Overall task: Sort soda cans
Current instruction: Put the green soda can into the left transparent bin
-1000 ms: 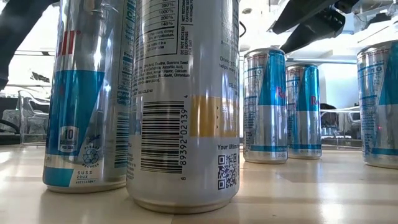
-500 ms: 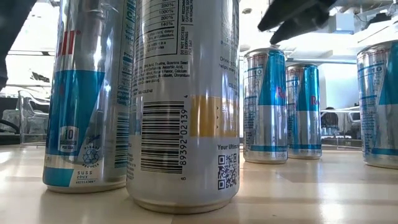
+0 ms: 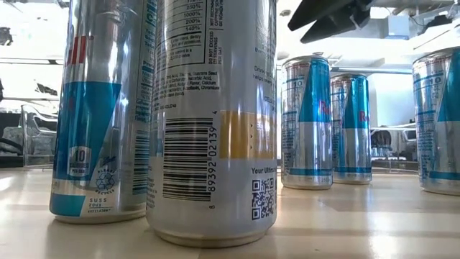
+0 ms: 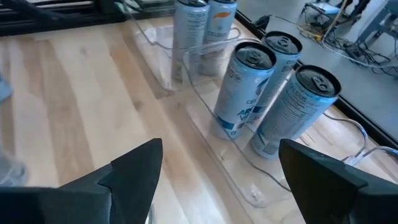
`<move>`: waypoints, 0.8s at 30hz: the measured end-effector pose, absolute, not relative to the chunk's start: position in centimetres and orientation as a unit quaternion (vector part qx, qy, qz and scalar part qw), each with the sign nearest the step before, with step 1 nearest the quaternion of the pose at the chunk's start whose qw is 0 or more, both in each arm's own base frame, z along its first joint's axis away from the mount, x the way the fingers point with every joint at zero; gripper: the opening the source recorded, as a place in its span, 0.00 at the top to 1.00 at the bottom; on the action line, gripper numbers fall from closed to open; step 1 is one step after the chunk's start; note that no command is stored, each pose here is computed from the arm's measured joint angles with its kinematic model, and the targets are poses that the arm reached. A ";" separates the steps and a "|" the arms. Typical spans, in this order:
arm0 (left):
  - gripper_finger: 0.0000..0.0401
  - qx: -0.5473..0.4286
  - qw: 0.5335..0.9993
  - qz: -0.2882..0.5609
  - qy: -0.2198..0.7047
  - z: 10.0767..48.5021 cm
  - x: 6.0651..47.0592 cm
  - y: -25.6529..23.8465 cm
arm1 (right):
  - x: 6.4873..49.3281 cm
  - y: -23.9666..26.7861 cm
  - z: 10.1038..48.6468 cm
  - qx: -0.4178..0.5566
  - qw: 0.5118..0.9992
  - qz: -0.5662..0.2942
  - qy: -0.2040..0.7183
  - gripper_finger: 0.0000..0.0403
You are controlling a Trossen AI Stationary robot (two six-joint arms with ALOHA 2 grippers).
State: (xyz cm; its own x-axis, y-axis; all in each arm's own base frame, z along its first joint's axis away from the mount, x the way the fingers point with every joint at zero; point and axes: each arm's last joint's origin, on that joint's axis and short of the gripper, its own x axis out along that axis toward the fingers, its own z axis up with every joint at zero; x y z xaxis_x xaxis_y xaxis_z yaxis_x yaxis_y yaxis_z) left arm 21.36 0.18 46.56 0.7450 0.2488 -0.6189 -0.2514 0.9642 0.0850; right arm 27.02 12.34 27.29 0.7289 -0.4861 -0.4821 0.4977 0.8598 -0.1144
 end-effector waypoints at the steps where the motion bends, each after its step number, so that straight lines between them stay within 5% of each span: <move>1: 0.28 -0.008 0.939 0.132 0.317 46.3 20.4 -0.6 | 26.9 12.5 27.3 0.009 0.931 -0.262 0.255 0.16; 15: 0.28 -0.076 0.965 0.091 0.232 33.7 14.2 -7.7 | 26.6 13.0 29.5 -0.003 0.951 -0.232 0.204 0.16; 24: 0.28 -0.027 0.980 0.048 0.189 30.8 15.3 -13.1 | 28.9 15.5 29.1 0.085 0.980 -0.056 0.173 0.16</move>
